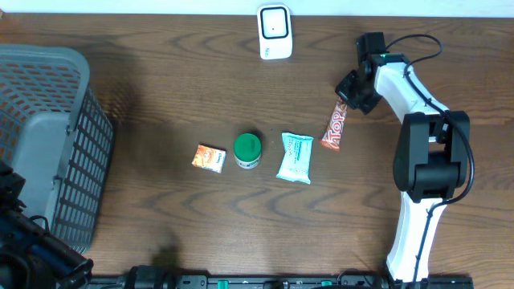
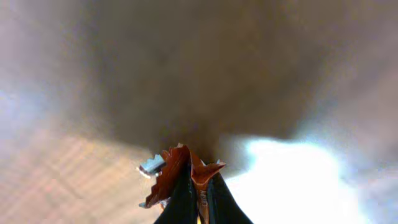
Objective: Scan the item barcode
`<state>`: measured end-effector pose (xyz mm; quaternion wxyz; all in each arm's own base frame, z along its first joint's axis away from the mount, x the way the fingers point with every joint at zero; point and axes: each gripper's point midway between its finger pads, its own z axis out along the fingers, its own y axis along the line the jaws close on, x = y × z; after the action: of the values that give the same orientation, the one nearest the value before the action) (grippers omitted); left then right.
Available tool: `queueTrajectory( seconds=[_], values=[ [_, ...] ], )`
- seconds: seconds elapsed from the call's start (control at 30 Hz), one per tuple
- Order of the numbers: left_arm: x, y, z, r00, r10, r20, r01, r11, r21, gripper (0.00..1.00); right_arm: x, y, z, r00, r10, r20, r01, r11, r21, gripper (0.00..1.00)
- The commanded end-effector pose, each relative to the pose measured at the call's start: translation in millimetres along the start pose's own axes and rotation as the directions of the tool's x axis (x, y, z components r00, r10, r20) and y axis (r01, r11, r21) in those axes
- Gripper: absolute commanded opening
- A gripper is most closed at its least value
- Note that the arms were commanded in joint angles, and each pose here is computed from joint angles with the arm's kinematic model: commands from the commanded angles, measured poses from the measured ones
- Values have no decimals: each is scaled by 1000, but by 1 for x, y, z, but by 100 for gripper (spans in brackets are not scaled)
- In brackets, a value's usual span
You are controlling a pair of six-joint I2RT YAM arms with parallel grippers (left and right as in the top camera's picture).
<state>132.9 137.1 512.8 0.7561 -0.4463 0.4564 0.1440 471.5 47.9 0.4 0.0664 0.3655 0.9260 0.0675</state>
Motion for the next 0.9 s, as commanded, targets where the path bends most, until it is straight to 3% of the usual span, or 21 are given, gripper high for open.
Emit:
queueTrajectory(
  seconds=[0.0, 0.1, 0.17, 0.2, 0.37, 0.5, 0.6, 0.7, 0.8, 0.87],
  values=[
    [0, 2, 0, 1000, -10, 5, 10, 1000, -6, 60, 4, -13, -6, 996, -83, -21, 84, 995, 60, 1],
    [0, 2, 0, 1000, -11, 5, 11, 1000, -6, 60, -4, -5, -46, 989, -141, 47, 139, 990, 36, 1],
    [0, 2, 0, 1000, -11, 5, 11, 1000, -6, 60, -13, -10, -87, 970, -169, 175, 152, 983, 104, 1],
    [0, 2, 0, 1000, -11, 5, 11, 1000, -6, 60, -20, -17, -115, 937, -201, 286, 148, 969, 197, 1],
    [0, 2, 0, 1000, -11, 5, 11, 1000, -6, 60, -22, -21, -186, 784, -292, 547, 69, 918, 390, 1],
    [0, 2, 0, 1000, -11, 5, 11, 1000, -6, 61, -8, -5, -235, 568, -416, 711, -18, 856, 516, 1],
    [0, 2, 0, 1000, -11, 5, 11, 1000, -6, 61, 14, 10, -255, 404, -462, 790, -79, 843, 533, 1],
    [0, 2, 0, 1000, -11, 5, 11, 1000, -5, 61, 38, 20, -258, 293, -453, 842, -101, 861, 499, 1],
    [0, 2, 0, 1000, -11, 5, 11, 1000, -5, 61, 56, 19, -242, 255, -412, 875, -95, 890, 446, 1],
    [0, 2, 0, 1000, -12, 5, 12, 1000, -5, 61, 65, 14, -224, 280, -394, 875, -81, 899, 431, 1]
  ],
)
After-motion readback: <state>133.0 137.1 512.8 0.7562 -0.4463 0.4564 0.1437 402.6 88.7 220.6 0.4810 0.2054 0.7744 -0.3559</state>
